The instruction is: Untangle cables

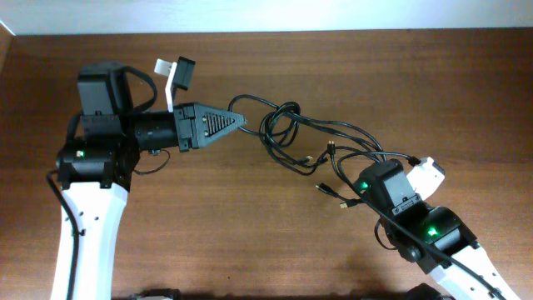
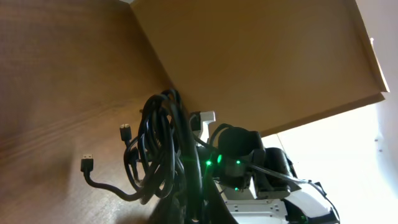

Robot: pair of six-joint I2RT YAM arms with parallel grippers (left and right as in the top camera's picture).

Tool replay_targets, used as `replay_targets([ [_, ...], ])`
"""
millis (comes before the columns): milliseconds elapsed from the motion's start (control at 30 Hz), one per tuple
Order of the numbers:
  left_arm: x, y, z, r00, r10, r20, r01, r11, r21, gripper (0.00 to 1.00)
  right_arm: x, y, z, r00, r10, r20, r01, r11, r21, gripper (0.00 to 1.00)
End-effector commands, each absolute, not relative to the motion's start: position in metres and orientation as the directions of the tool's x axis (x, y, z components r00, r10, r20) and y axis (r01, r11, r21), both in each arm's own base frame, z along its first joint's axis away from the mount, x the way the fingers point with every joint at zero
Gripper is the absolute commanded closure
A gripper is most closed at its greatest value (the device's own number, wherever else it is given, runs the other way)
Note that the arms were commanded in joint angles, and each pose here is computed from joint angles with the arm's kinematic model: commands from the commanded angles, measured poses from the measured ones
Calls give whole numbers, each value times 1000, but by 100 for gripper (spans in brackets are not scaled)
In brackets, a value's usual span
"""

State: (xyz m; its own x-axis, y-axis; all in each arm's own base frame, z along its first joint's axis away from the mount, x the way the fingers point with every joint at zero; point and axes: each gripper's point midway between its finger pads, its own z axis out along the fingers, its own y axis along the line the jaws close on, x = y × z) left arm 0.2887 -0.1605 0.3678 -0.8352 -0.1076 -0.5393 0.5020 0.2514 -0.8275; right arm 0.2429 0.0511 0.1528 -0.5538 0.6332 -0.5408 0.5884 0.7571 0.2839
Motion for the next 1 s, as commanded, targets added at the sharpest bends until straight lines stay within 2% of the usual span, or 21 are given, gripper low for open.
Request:
replay_targets([
  [0,287,-155,373,-793,-115,-598,545,305,-781,100,244,42,155,-567,571,-593,562,795,228,1],
  [200,288,-154,370,-785,-111,-609,551,323,-769,100,245,40,157,-640,435,-633,471,873,124,1],
  [267,288,-154,370,-781,-108,-616,558,323,-764,100,245,41,157,-690,334,-642,393,918,55,1],
  [400,288,-154,370,-733,-81,-675,619,332,-712,100,239,38,156,-741,228,-631,313,949,-24,1],
  [433,287,-154,369,-714,-70,-696,641,334,-691,100,240,73,159,-794,53,-606,47,999,27,1],
  [500,287,-154,369,-716,-70,-695,640,334,-692,100,236,107,170,-778,-73,-624,-179,978,108,1],
  [567,287,-154,369,-716,-70,-695,639,334,-693,100,217,136,189,-710,-207,-673,-423,890,171,1],
  [700,286,-154,368,-718,-67,-692,638,334,-694,100,208,134,211,-652,-182,-737,-451,873,184,1],
  [867,291,-151,359,-732,-74,-677,604,388,-696,100,210,128,219,-627,-152,-764,-426,888,174,1],
  [900,291,-151,359,-735,-74,-674,601,388,-698,100,214,123,221,-635,-107,-765,-375,909,184,1],
  [967,285,-156,355,-762,-61,-644,580,376,-722,100,228,94,222,-642,96,-761,-119,968,222,1],
])
